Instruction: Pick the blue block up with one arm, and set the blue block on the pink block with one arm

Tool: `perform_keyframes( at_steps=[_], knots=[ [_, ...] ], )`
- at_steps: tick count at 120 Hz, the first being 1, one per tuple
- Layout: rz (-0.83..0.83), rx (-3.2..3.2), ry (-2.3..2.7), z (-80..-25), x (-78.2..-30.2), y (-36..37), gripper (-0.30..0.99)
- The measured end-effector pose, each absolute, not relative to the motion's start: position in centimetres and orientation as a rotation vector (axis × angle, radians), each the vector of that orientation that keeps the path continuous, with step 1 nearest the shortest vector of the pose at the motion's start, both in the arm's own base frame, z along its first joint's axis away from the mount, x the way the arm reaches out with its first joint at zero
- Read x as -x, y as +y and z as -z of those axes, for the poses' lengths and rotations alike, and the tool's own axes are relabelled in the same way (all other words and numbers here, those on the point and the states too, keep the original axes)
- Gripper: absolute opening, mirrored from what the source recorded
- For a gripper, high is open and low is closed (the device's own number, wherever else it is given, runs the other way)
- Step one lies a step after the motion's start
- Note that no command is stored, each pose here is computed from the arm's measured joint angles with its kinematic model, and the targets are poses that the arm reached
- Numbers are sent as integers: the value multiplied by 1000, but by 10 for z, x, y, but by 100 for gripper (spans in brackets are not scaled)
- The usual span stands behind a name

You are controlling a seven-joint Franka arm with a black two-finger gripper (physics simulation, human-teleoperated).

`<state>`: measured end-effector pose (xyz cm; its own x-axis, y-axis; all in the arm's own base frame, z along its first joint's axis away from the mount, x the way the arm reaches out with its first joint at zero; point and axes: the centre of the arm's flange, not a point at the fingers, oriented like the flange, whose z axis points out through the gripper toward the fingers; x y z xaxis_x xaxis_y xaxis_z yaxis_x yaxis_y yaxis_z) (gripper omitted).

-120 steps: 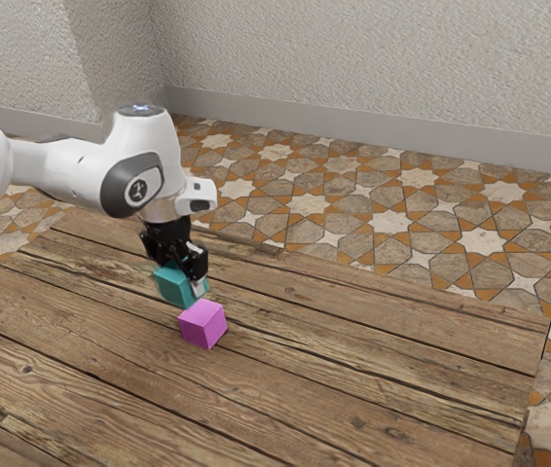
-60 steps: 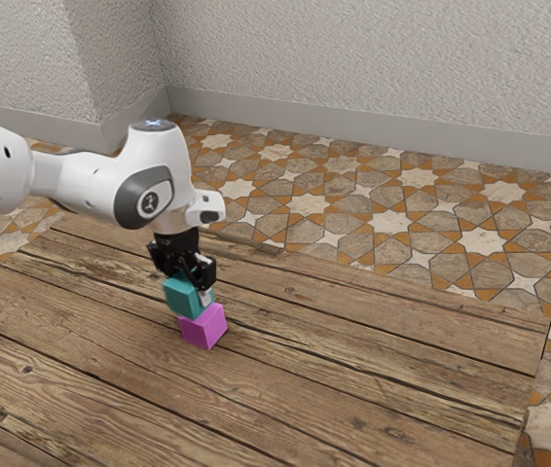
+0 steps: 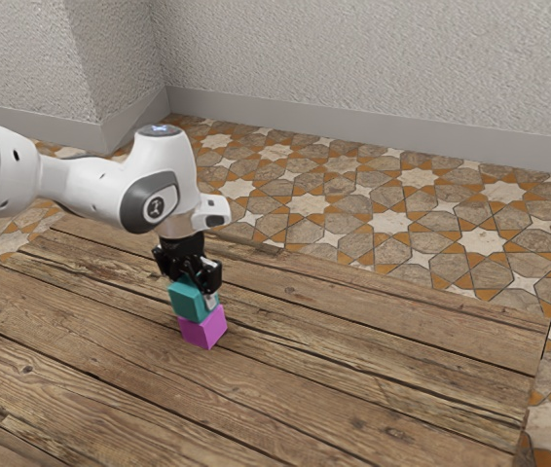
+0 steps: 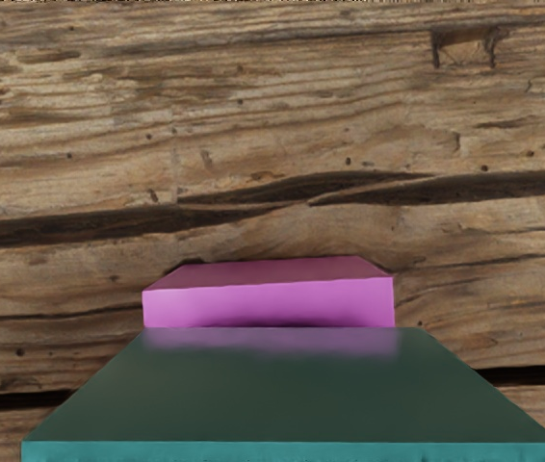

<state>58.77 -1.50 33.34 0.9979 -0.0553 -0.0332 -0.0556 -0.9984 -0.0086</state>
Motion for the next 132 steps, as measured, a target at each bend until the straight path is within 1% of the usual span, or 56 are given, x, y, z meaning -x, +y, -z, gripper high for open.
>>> perform_keyframes(
  at_steps=[26,31,57,72,95,106,132],
  knots=[
    [-68,3132,83,-324,-588,-17,35],
    [-73,3133,86,-321,-588,-17,41],
    [-68,3139,104,-319,-590,-18,57],
    [2,3133,119,-341,-600,-18,62],
    [100,3118,141,-395,-608,-20,66],
    [76,3116,150,-405,-608,-22,67],
    [4,3116,154,-402,-603,-20,69]
  ],
)
